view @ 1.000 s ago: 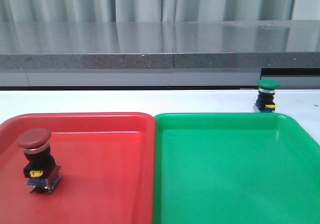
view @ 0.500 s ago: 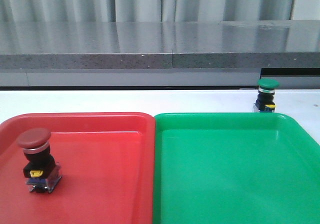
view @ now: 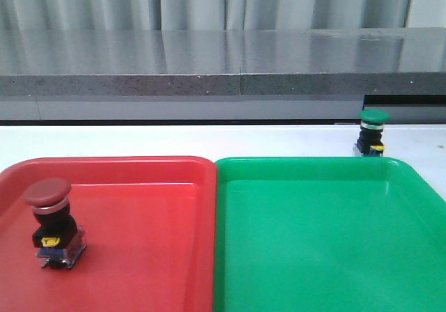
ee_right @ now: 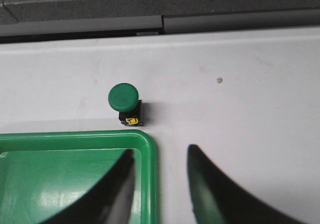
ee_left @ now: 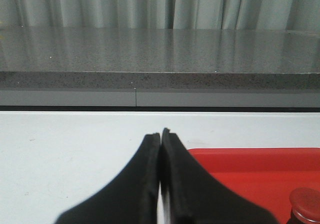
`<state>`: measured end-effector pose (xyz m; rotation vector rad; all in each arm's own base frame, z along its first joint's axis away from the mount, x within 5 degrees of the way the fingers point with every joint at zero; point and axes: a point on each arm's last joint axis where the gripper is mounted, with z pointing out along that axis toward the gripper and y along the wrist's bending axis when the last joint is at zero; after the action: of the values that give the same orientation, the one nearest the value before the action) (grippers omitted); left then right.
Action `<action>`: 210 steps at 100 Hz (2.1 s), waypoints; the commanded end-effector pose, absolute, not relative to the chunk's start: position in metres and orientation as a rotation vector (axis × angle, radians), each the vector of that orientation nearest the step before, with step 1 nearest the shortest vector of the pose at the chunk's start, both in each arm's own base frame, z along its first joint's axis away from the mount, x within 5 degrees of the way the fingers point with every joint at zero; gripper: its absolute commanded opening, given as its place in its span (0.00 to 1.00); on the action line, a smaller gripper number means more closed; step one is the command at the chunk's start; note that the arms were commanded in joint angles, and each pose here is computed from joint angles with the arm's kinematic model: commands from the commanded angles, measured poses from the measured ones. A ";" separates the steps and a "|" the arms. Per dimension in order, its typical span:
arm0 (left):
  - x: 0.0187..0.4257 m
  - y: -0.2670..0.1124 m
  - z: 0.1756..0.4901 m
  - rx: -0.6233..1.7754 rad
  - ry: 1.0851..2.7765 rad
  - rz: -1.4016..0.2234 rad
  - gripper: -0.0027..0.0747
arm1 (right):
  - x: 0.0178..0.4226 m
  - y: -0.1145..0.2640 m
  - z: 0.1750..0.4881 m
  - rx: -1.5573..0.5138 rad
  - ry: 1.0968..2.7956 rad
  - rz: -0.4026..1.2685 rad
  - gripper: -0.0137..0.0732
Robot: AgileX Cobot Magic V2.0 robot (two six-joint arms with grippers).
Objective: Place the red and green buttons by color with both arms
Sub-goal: 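Lower the right gripper over the green push button and close on it, then lift the green push button with the right gripper toward the green tray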
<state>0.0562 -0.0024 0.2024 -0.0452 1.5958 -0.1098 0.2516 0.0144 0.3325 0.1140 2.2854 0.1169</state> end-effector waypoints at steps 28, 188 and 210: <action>0.054 -0.002 0.208 -0.054 1.488 -0.120 0.01 | 0.335 0.039 0.319 0.073 2.392 0.170 0.91; 0.054 -0.002 0.208 -0.054 1.488 -0.120 0.01 | 0.378 0.073 0.352 0.024 2.492 0.191 0.40; 0.054 -0.002 0.208 -0.054 1.488 -0.120 0.01 | 0.341 0.106 0.350 -0.058 2.512 0.251 0.40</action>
<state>0.0562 -0.0024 0.2024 -0.0449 1.5959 -0.1095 0.3619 0.0989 0.3276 -0.0360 2.5993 0.2154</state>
